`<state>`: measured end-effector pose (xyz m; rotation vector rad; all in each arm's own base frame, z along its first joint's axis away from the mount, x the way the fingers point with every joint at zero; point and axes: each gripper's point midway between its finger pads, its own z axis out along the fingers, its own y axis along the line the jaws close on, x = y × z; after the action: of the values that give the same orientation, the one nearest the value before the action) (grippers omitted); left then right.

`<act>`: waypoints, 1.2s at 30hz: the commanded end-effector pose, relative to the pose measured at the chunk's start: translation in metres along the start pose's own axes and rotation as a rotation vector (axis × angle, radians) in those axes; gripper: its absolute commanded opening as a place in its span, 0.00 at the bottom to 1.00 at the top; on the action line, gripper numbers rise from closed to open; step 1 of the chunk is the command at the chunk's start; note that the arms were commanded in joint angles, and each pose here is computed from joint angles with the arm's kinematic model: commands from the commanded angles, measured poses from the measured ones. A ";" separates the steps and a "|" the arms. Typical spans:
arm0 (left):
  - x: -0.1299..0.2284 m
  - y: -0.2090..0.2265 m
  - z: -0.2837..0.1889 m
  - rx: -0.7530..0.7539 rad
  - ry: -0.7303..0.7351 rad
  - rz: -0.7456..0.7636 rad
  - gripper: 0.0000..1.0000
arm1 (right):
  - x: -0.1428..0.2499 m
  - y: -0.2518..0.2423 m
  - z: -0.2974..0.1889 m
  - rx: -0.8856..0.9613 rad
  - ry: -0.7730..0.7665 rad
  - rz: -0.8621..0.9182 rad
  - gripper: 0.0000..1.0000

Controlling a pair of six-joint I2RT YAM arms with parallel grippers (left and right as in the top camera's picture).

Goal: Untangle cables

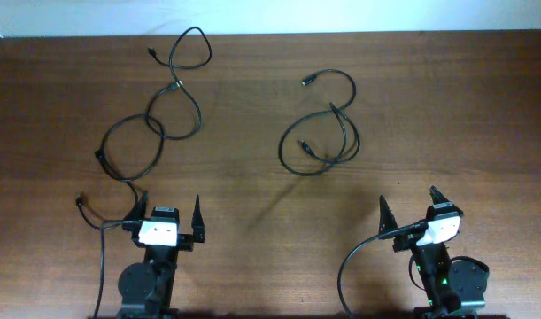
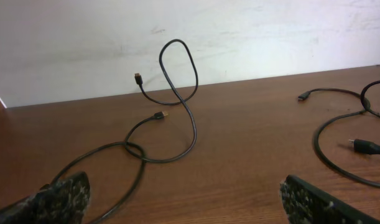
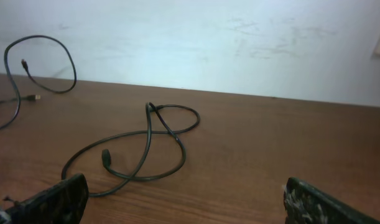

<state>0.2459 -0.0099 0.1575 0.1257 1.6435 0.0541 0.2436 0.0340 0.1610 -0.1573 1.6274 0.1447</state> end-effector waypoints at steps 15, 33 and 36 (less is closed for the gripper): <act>0.002 0.002 0.000 -0.010 0.005 0.010 0.99 | 0.003 -0.016 -0.001 0.087 0.005 0.067 0.99; 0.002 0.002 0.000 -0.010 0.005 0.010 0.99 | 0.003 -0.016 -0.001 0.088 0.005 0.046 0.99; 0.002 0.002 0.000 -0.010 0.005 0.010 0.99 | 0.003 -0.016 -0.001 0.088 0.006 0.045 0.99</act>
<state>0.2459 -0.0099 0.1576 0.1260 1.6431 0.0544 0.2453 0.0227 0.1596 -0.0763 1.6385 0.1231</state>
